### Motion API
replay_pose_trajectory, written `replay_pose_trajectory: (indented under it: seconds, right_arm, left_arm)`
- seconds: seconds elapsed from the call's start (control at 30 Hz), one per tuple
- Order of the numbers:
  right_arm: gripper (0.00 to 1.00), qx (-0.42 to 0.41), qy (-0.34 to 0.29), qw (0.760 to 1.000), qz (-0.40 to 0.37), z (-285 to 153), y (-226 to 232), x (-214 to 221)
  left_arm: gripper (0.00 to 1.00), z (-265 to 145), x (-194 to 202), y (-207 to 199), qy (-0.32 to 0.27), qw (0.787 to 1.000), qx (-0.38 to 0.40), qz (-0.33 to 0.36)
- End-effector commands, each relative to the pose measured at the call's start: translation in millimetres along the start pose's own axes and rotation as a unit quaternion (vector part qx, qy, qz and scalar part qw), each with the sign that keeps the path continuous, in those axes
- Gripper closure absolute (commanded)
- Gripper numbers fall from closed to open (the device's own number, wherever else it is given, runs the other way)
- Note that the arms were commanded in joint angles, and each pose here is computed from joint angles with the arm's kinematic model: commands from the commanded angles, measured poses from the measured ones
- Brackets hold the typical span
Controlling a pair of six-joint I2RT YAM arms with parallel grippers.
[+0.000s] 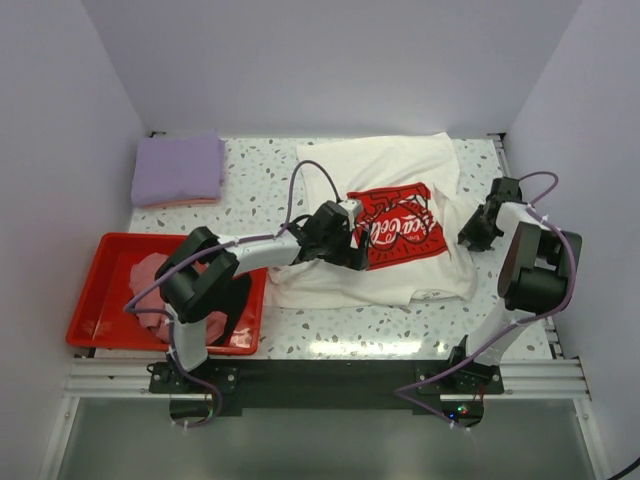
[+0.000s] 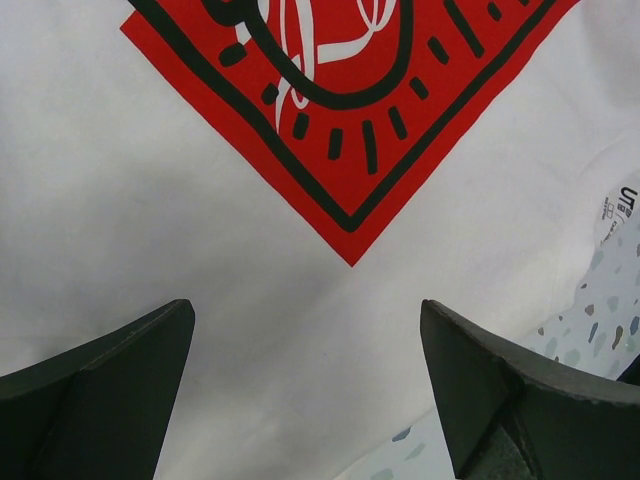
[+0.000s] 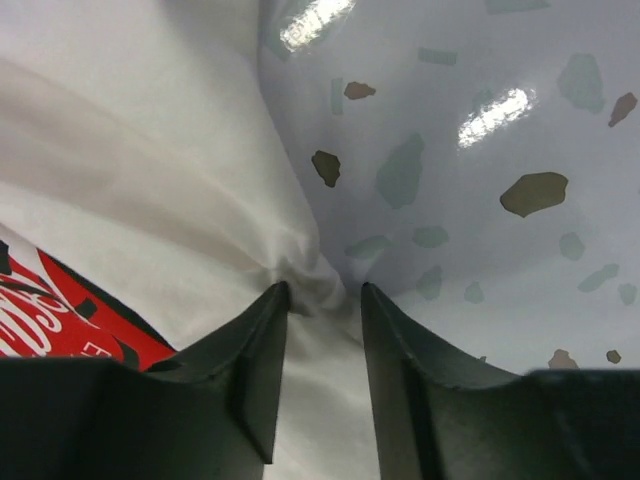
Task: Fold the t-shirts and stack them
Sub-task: Flatten the tshirt out
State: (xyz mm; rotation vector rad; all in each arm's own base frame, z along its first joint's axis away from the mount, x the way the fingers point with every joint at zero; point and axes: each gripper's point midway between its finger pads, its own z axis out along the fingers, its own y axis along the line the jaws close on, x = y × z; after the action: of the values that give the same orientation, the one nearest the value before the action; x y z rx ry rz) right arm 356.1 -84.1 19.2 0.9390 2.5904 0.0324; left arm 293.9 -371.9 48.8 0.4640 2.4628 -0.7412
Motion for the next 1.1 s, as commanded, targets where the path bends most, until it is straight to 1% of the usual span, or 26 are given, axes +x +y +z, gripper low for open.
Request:
replay_pose_trajectory:
  seconds: [0.0,0.03,0.1,0.13,0.17,0.2,0.33,0.37,0.43,0.47,0.53,0.63,0.67,0.73,0.8,0.83,0.87,0.9,0.93,0.97,1.0,1.03,1.07]
  right_arm:
    - [0.67,-0.053,-0.013,0.998,0.015,-9.4,17.4,0.4]
    - [0.71,-0.056,-0.013,0.998,0.016,-9.2,18.1,2.7]
    - [0.77,-0.058,-0.009,0.998,0.017,-6.8,19.0,9.6]
    - [0.88,-0.059,-0.010,0.998,0.017,-7.6,19.8,10.8]
    - [0.95,-0.059,-0.011,0.998,0.016,-8.4,20.0,10.9]
    - [1.00,-0.058,-0.012,0.998,0.013,-10.6,20.5,10.9]
    - [1.00,-0.038,-0.042,0.998,0.006,-41.7,18.1,-1.8]
    - [1.00,-0.030,-0.061,0.998,0.004,-56.5,17.1,-7.7]
    - [1.00,-0.009,-0.065,0.998,-0.003,-76.7,13.8,-6.9]
    - [1.00,-0.004,-0.073,0.997,-0.012,-85.7,16.9,-5.3]
    - [1.00,0.031,-0.098,0.995,-0.012,-106.3,5.8,-7.9]
    - [1.00,0.053,-0.127,0.990,-0.013,-121.2,0.9,-22.8]
    - [1.00,0.059,-0.140,0.988,-0.012,-129.0,1.9,-34.1]
    - [1.00,0.096,-0.137,0.986,-0.018,-122.6,-4.5,-45.7]
    - [1.00,0.102,-0.148,0.984,-0.020,-123.6,2.8,-65.2]
    - [1.00,0.119,-0.138,0.983,-0.022,-108.3,1.8,-70.7]
    - [1.00,0.118,-0.145,0.982,-0.021,-112.5,9.0,-85.1]
    - [1.00,0.124,-0.137,0.982,-0.023,-110.1,11.0,-90.0]
    - [1.00,0.149,-0.120,0.981,-0.025,-92.5,8.5,-92.6]
    - [0.97,0.149,-0.130,0.980,-0.022,-94.9,14.3,-105.6]
    - [0.91,0.154,-0.122,0.980,-0.025,-88.0,15.6,-107.9]
    - [0.66,0.164,-0.115,0.980,-0.024,-84.6,14.2,-109.8]
    - [0.60,0.179,-0.109,0.977,-0.027,-81.4,11.4,-112.4]
  left_arm:
    - [0.00,5.8,-8.8,-4.3,-0.012,1.000,0.012,0.000]
    - [0.00,6.0,-6.9,-2.7,-0.010,1.000,0.010,-0.005]
    - [0.00,3.7,-5.4,-1.3,-0.010,1.000,0.010,-0.015]
    - [0.00,1.6,-7.3,-1.0,-0.015,1.000,0.009,-0.016]
    - [0.00,-0.4,-6.1,-0.9,-0.016,1.000,0.008,-0.016]
    - [0.00,-6.7,-9.0,-1.1,-0.024,1.000,0.008,-0.015]
    - [0.00,-26.8,-11.0,-4.3,-0.036,0.999,0.008,-0.015]
    - [0.00,-37.5,-18.4,-11.8,-0.049,0.999,0.017,-0.014]
    - [0.00,-47.0,-20.0,-17.1,-0.062,0.998,0.023,-0.009]
    - [0.00,-57.6,-25.7,-24.3,-0.074,0.997,0.031,-0.003]
    - [0.00,-64.8,-25.0,-27.8,-0.079,0.996,0.034,0.005]
    - [0.00,-73.9,-21.8,-31.2,-0.080,0.996,0.033,0.011]
    - [0.00,-77.4,-22.3,-35.3,-0.082,0.996,0.038,0.014]
    - [0.00,-80.1,-16.0,-37.7,-0.078,0.996,0.041,0.018]
    - [0.00,-83.0,-8.7,-41.6,-0.075,0.996,0.043,0.023]
    - [0.00,-83.6,-5.6,-42.4,-0.073,0.996,0.042,0.025]
    - [0.00,-85.3,-1.2,-44.3,-0.072,0.996,0.040,0.029]
    - [0.00,-86.0,1.3,-44.2,-0.070,0.996,0.038,0.030]
    - [0.00,-85.7,7.4,-42.8,-0.064,0.997,0.034,0.033]
    - [0.00,-86.7,11.5,-45.1,-0.061,0.997,0.034,0.035]
    - [0.00,-85.4,18.5,-42.0,-0.054,0.998,0.029,0.034]
    - [0.00,-85.2,22.6,-43.1,-0.050,0.998,0.030,0.031]
    - [0.00,-84.7,30.5,-43.3,-0.043,0.998,0.031,0.032]
